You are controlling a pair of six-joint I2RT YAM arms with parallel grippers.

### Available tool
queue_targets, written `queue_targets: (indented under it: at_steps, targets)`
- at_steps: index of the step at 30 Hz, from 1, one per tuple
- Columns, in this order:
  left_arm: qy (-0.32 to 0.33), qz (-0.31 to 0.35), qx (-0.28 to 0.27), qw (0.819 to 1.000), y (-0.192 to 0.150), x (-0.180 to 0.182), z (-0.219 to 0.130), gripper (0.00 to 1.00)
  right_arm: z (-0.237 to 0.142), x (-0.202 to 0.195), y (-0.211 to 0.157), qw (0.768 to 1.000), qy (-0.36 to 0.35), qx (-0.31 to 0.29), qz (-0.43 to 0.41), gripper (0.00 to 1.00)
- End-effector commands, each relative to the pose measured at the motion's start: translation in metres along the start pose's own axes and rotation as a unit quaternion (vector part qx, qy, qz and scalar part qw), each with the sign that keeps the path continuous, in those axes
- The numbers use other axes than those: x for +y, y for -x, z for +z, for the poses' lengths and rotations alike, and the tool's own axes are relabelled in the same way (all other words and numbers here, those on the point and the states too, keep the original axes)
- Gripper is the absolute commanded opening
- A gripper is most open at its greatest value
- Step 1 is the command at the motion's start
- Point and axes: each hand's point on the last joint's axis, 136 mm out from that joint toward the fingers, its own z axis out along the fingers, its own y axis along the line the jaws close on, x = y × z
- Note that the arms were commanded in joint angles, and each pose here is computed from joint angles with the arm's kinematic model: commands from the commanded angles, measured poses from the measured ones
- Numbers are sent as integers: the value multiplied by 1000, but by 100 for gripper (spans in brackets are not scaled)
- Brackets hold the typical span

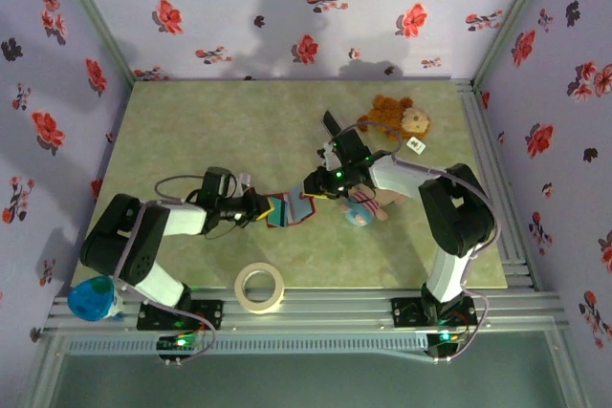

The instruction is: Put the credit cards into the card holder

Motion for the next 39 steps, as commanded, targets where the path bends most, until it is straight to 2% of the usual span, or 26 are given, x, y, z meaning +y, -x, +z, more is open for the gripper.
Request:
queue_targets:
  at_steps: [1,9,23,33,39]
  targets:
    - [-11,6,9,1000,1,-4,1,0,7,-12,0,1000,-15,2,8,30]
    - [-49,4,-6,999,5,-23,-5,0,11,-36,-8,998,-51,-5,22,14]
    - [-80,15,-19,996,6,-25,3,0,23,-47,-17,998,-38,-4,47,13]
    - [-49,26,-16,998,3,-7,9,0,27,-47,-17,998,-34,3,50,13]
    - [-54,26,-10,998,5,-8,14,0,28,-48,-18,998,-34,9,51,13]
